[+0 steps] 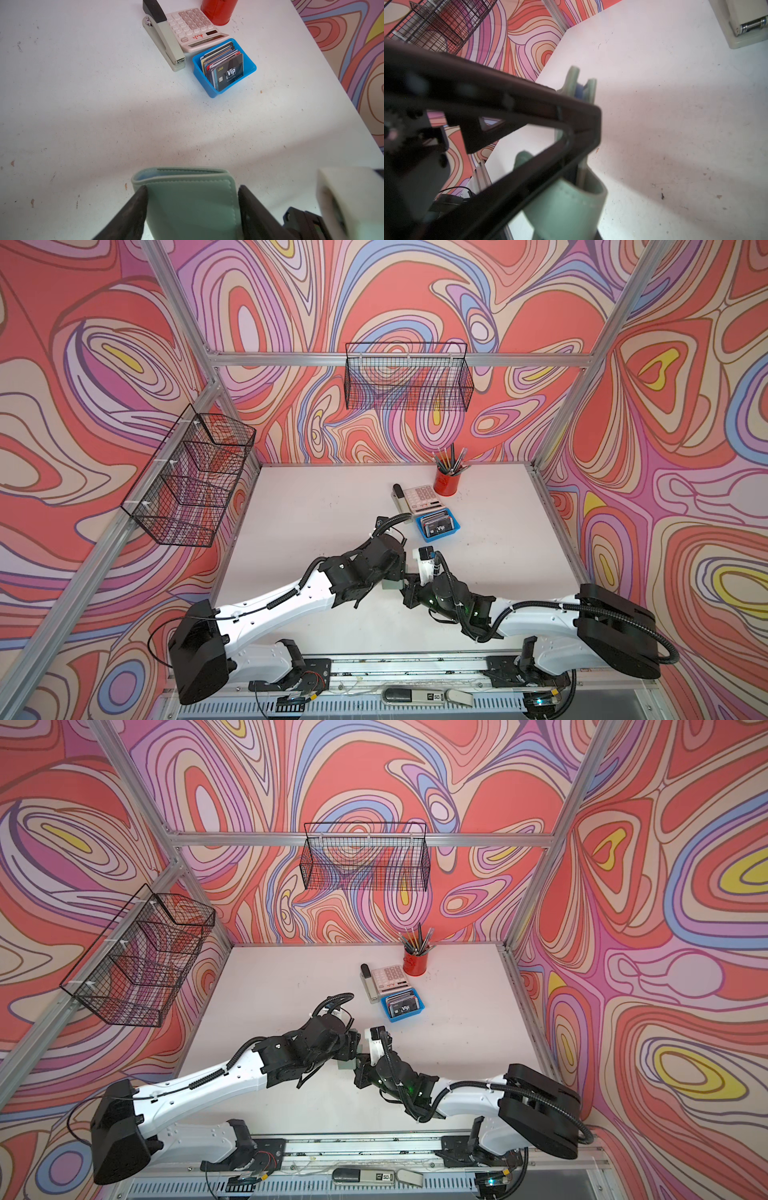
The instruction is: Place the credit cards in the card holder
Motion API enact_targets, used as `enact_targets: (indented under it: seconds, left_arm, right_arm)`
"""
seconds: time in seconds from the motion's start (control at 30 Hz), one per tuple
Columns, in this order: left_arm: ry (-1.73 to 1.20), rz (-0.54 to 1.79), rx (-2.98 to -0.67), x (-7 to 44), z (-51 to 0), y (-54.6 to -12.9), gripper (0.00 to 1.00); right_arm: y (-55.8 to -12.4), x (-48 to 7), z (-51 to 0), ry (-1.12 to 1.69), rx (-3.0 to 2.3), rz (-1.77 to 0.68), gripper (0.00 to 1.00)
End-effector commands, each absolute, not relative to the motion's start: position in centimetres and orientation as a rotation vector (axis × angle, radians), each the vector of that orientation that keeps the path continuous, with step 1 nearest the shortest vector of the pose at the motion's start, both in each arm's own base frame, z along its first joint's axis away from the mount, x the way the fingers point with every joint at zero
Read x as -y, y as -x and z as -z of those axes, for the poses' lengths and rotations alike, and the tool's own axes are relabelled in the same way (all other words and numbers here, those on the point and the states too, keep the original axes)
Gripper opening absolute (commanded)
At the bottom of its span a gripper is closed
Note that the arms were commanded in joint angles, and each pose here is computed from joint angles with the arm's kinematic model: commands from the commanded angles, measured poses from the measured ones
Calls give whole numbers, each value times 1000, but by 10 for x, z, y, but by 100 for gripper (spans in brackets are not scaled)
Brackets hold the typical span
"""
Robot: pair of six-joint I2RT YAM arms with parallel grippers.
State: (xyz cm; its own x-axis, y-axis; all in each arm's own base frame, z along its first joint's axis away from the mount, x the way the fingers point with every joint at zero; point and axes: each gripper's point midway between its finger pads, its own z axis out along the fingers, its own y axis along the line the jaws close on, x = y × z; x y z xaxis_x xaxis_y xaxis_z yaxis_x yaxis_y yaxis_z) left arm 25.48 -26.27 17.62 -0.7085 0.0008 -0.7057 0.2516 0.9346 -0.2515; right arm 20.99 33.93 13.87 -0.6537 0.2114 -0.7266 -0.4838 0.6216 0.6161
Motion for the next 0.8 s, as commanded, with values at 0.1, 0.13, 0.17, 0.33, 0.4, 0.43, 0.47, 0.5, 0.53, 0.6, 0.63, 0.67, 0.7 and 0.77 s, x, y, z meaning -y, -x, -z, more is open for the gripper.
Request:
enact_targets:
  seconds: [0.1, 0.13, 0.17, 0.33, 0.4, 0.43, 0.47, 0.5, 0.53, 0.6, 0.63, 0.67, 0.7, 0.77]
  left_arm:
    - [-98, 351, -2298, 240, -182, -256, 51]
    - [-92, 354, -2294, 238, -183, -254, 50]
    - [-89, 352, -2294, 236, -182, -253, 50]
    - [-88, 375, -2302, 231, -180, -246, 46]
    - [-93, 378, -2303, 229, -178, -244, 45]
    - [-92, 376, -2304, 227, -178, -243, 44]
    - [-86, 370, -2303, 224, -178, -243, 44]
    - [-80, 366, -2302, 221, -177, -241, 43]
    - [-75, 364, -2300, 219, -176, -240, 43]
    - [-62, 364, -2287, 214, -174, -239, 43]
    - [-55, 364, -2286, 211, -171, -238, 43]
    - [-45, 366, -2284, 209, -170, -238, 43]
    - [-39, 367, -2287, 207, -168, -237, 43]
    - [-31, 369, -2292, 204, -165, -236, 43]
  right_arm:
    - [-213, -333, -155, 176, -1961, -1074, 0]
    - [-213, -331, -156, 174, -1957, -1073, 0]
    - [-213, -330, -157, 168, -1954, -1073, 0]
    - [-215, -325, -155, 125, -1954, -1073, 0]
    - [-216, -324, -155, 106, -1954, -1070, 0]
    - [-217, -323, -155, 97, -1954, -1069, 0]
    - [-217, -322, -155, 90, -1957, -1065, 0]
    - [-218, -322, -155, 83, -1958, -1060, 0]
    - [-219, -321, -156, 78, -1956, -1057, 0]
    - [-219, -321, -156, 75, -1957, -1054, 0]
    - [-219, -322, -156, 76, -1956, -1057, 0]
    - [-219, -323, -155, 77, -1959, -1058, 0]
    - [-219, -323, -155, 75, -1960, -1063, 0]
    - [-219, -325, -155, 72, -1961, -1075, 0]
